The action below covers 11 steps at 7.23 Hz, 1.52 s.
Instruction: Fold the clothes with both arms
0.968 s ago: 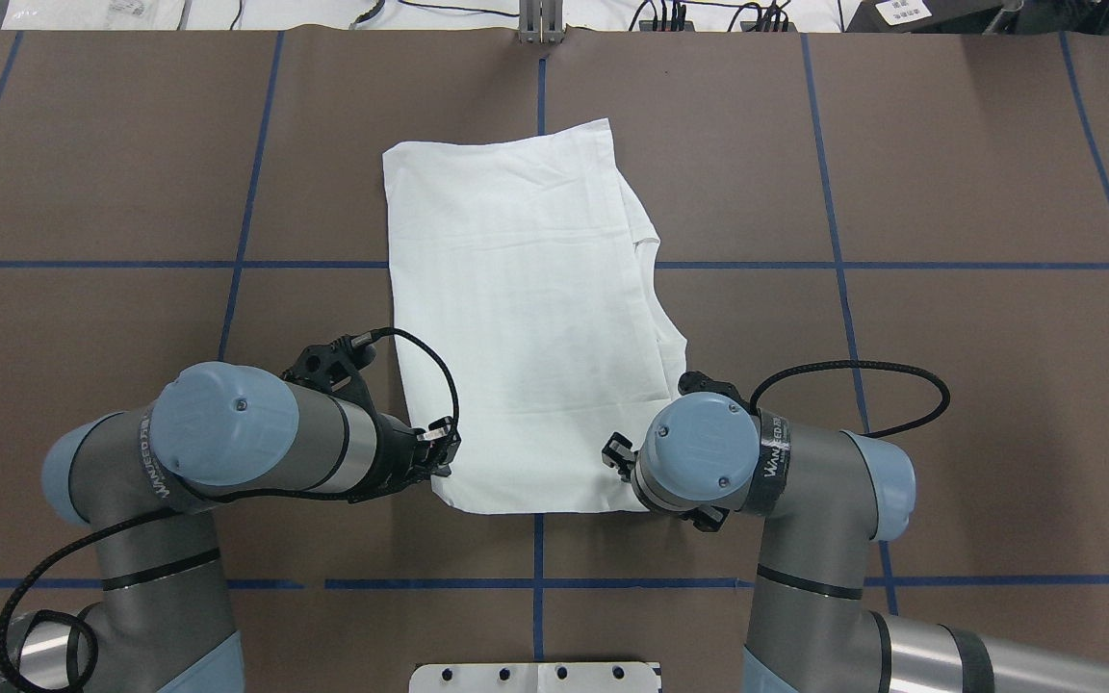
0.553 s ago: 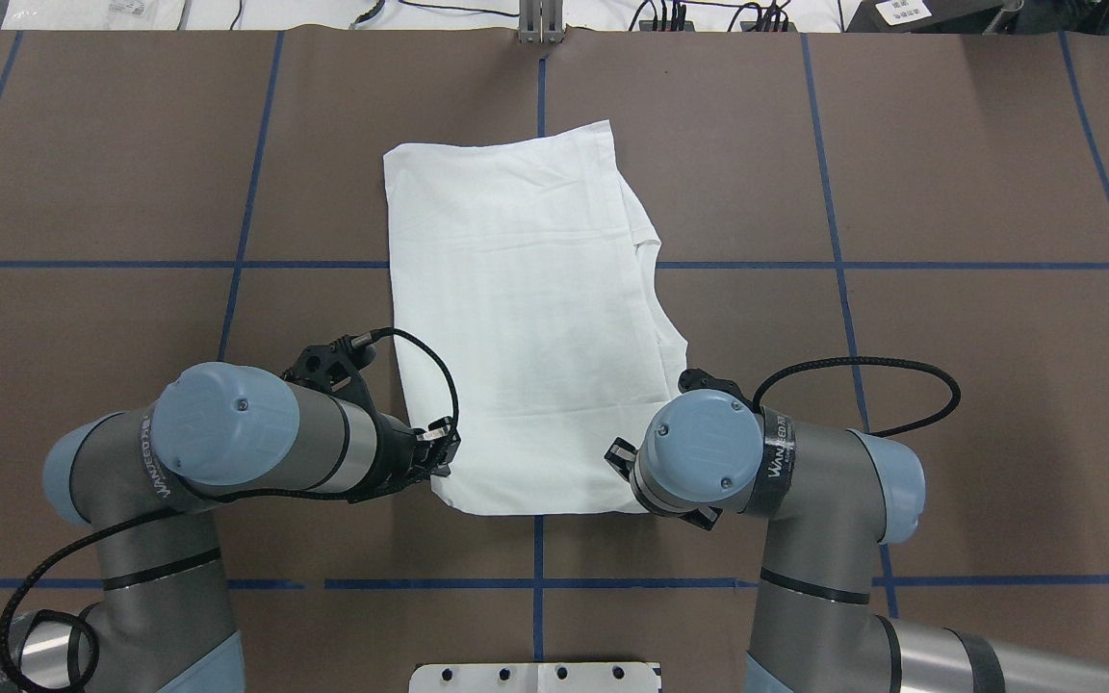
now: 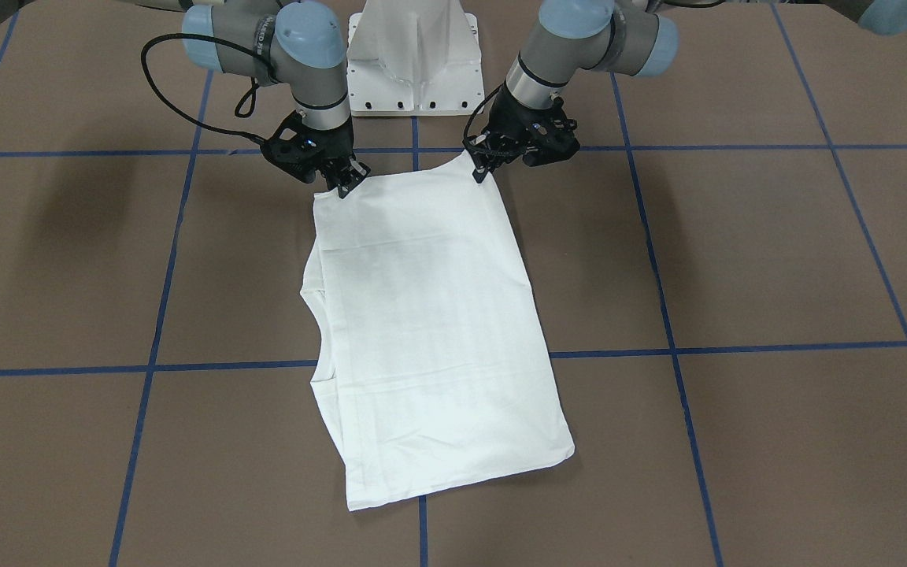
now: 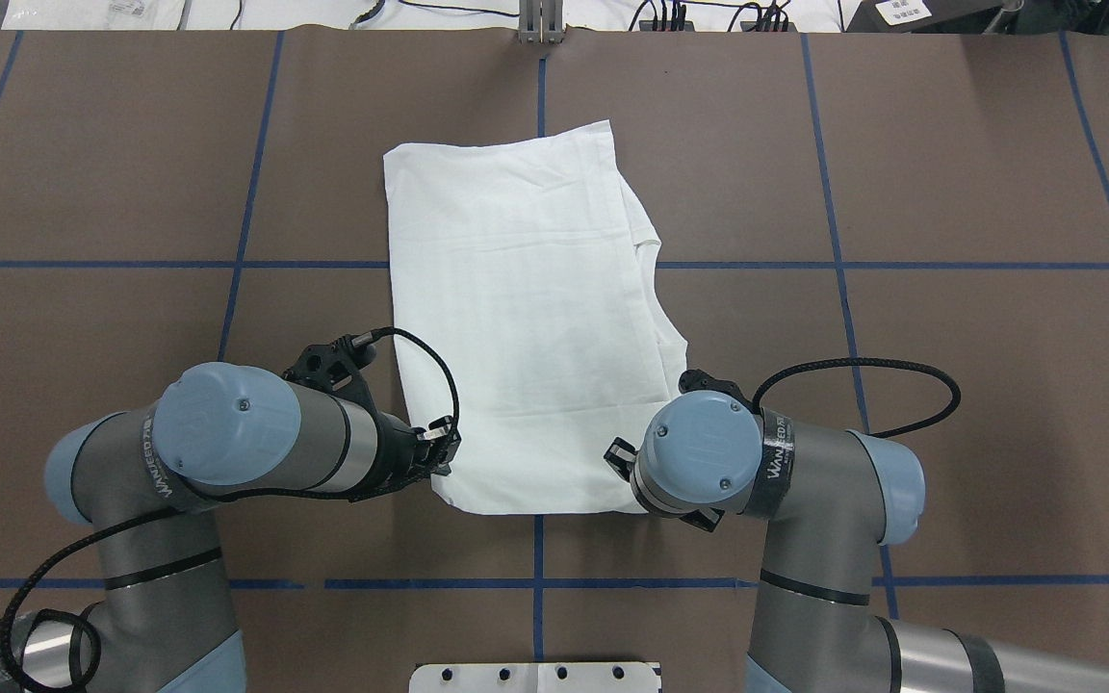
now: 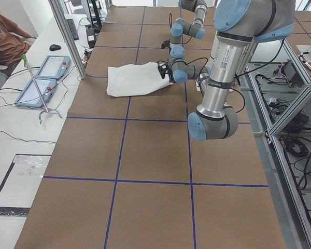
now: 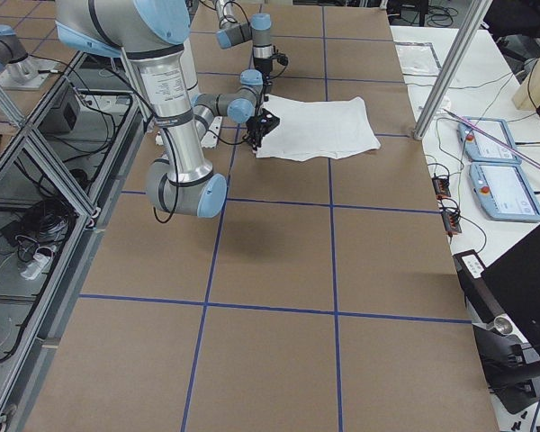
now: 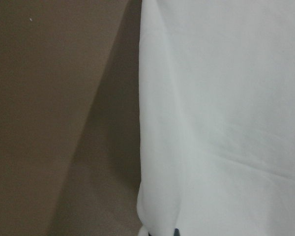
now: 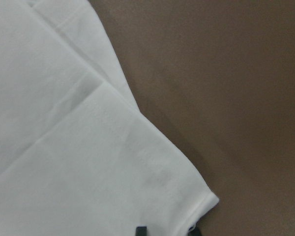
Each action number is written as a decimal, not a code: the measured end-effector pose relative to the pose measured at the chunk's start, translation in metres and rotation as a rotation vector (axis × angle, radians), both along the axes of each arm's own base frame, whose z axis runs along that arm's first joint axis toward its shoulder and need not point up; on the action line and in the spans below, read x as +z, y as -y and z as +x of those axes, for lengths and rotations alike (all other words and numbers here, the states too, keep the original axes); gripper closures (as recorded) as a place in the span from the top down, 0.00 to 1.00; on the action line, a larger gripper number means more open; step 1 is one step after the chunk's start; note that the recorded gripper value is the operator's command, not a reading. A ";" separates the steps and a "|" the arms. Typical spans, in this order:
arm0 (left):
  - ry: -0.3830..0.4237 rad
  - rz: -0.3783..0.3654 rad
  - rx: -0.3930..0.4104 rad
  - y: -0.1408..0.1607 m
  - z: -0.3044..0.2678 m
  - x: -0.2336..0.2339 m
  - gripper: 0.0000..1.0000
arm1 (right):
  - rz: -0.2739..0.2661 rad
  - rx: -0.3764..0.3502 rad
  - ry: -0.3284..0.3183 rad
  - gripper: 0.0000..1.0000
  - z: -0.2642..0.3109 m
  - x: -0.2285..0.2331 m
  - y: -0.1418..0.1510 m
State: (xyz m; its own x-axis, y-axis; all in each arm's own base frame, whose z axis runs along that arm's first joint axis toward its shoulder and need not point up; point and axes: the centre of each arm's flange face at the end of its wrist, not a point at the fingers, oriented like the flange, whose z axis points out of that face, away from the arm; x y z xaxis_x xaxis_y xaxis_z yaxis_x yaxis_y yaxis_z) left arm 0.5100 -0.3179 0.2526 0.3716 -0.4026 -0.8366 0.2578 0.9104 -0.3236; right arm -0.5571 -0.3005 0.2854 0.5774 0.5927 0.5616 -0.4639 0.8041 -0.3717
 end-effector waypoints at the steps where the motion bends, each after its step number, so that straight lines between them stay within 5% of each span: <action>1: 0.000 0.001 0.000 0.000 0.000 0.000 0.00 | 0.000 0.000 0.001 0.94 0.000 0.000 0.000; 11: 0.003 0.001 -0.001 0.001 0.000 0.001 0.00 | 0.000 0.003 -0.020 0.86 -0.017 0.008 -0.006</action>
